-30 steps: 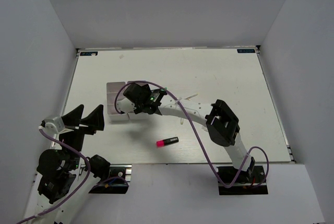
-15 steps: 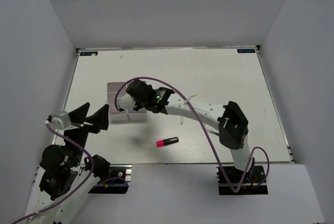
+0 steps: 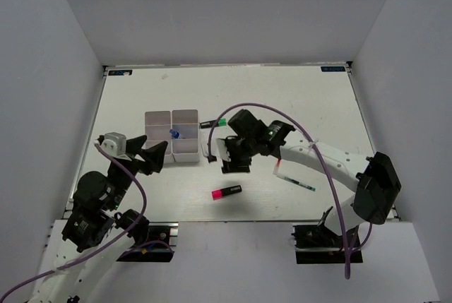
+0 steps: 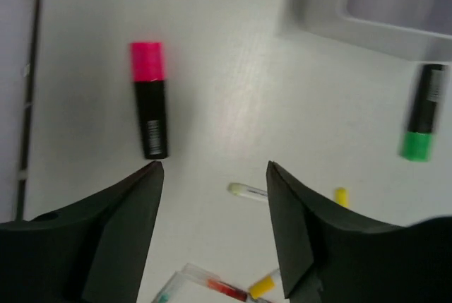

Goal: Sort the stationery into containers
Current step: Grab a piece of stationery with the left arm

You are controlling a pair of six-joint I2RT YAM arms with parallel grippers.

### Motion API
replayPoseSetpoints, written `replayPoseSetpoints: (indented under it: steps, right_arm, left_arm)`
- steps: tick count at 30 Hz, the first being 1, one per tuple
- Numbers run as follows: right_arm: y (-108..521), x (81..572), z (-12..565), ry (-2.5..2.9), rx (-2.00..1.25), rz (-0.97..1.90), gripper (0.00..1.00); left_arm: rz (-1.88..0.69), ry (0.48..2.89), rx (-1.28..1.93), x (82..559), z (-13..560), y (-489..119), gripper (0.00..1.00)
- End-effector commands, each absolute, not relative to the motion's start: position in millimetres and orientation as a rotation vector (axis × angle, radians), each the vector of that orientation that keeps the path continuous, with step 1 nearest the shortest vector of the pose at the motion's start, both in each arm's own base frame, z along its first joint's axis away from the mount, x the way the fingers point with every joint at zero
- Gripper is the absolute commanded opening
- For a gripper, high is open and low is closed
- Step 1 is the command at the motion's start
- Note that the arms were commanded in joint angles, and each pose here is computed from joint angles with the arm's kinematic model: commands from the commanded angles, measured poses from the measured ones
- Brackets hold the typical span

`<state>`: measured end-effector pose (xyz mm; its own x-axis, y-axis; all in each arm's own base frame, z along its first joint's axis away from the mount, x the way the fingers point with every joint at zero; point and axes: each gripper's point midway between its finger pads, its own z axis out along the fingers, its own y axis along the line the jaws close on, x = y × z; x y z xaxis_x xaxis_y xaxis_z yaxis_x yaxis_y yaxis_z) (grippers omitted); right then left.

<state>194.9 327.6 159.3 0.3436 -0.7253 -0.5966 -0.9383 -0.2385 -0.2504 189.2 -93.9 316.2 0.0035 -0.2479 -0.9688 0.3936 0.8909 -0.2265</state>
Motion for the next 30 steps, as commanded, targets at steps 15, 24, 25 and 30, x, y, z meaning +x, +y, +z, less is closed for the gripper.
replayPoseSetpoints:
  steps: [15,24,25,30]
  right_arm:
    - [286,261,198,1.701,-1.383,0.378,0.19]
    - [209,307,254,1.747,-0.765,0.254,0.14]
    - [199,313,254,1.764,-0.720,0.255,0.17]
    - [192,315,263,1.761,-0.679,0.312,0.24]
  left_arm:
    - [-0.867,1.939,0.753,196,212,-218,0.57]
    - [-0.913,2.233,0.911,196,143,-256,0.72]
    - [-0.911,2.286,0.963,185,127,-263,0.73]
    - [-0.780,2.343,1.096,175,102,-289,0.77]
